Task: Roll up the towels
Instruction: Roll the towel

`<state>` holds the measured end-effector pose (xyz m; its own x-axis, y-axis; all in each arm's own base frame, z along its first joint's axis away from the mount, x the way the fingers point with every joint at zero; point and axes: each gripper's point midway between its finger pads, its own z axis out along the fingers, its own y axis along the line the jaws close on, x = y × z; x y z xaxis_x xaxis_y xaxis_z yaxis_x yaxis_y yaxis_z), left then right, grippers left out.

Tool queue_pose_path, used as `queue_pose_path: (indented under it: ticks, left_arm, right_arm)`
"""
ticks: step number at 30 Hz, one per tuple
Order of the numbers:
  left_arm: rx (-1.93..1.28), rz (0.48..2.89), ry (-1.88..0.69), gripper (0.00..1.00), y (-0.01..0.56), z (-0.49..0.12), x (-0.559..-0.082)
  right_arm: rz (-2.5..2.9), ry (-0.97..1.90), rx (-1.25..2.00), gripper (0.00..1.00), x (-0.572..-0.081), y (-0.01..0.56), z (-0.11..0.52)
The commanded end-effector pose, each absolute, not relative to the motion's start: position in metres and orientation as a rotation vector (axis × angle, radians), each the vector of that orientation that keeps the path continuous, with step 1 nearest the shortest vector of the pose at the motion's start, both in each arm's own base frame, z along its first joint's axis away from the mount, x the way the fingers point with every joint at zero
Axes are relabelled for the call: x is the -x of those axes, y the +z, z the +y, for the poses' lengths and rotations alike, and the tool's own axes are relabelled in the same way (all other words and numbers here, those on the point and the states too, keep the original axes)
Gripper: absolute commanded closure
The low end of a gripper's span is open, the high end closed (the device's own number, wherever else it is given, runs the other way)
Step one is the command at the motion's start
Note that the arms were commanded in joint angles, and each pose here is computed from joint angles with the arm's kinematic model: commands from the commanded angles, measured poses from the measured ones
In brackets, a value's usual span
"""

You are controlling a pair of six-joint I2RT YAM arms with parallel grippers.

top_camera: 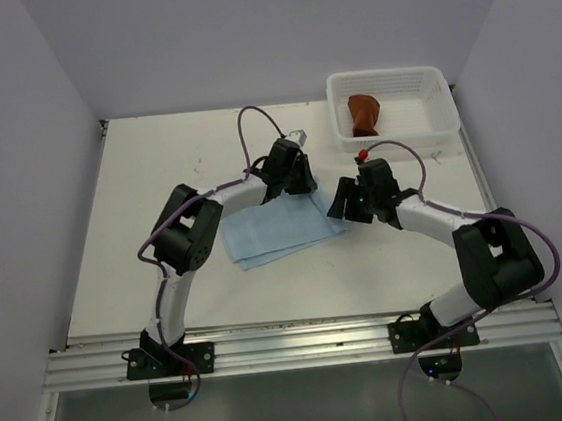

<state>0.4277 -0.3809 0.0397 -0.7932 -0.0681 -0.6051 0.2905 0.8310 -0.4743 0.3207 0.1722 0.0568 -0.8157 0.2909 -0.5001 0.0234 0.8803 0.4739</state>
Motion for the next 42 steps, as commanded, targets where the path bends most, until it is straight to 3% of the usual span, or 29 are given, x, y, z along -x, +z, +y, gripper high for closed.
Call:
queue_pose_path:
  ticks: [1,10,12,17,26,42]
  left_arm:
    - [-0.182,2.316,-0.741,0.8,0.06,-0.374,-0.437]
    - [-0.172,2.316,-0.722,0.8,0.06,-0.368,-0.44]
    - [-0.17,2.315,-0.714,0.79,0.061,-0.368,-0.441]
    - [-0.121,2.338,-0.675,0.7,0.061,-0.358,-0.441]
    - [-0.022,2.343,-0.542,0.64,0.079,-0.328,-0.452]
    - [-0.024,2.299,-0.515,0.61,0.122,-0.313,-0.45]
  right_arm:
    - [2.43,0.616,-0.187,0.42,-0.337,0.062,0.176]
    - [2.487,0.63,-0.168,0.45,-0.331,0.03,0.179]
    - [2.492,0.644,-0.164,0.51,-0.33,0.025,0.18]
    - [2.497,0.619,-0.154,0.78,-0.328,0.018,0.178]
    - [2.466,0.553,-0.103,0.99,-0.332,0.025,0.174]
    - [2.367,0.247,0.081,1.0,-0.341,0.061,0.181]
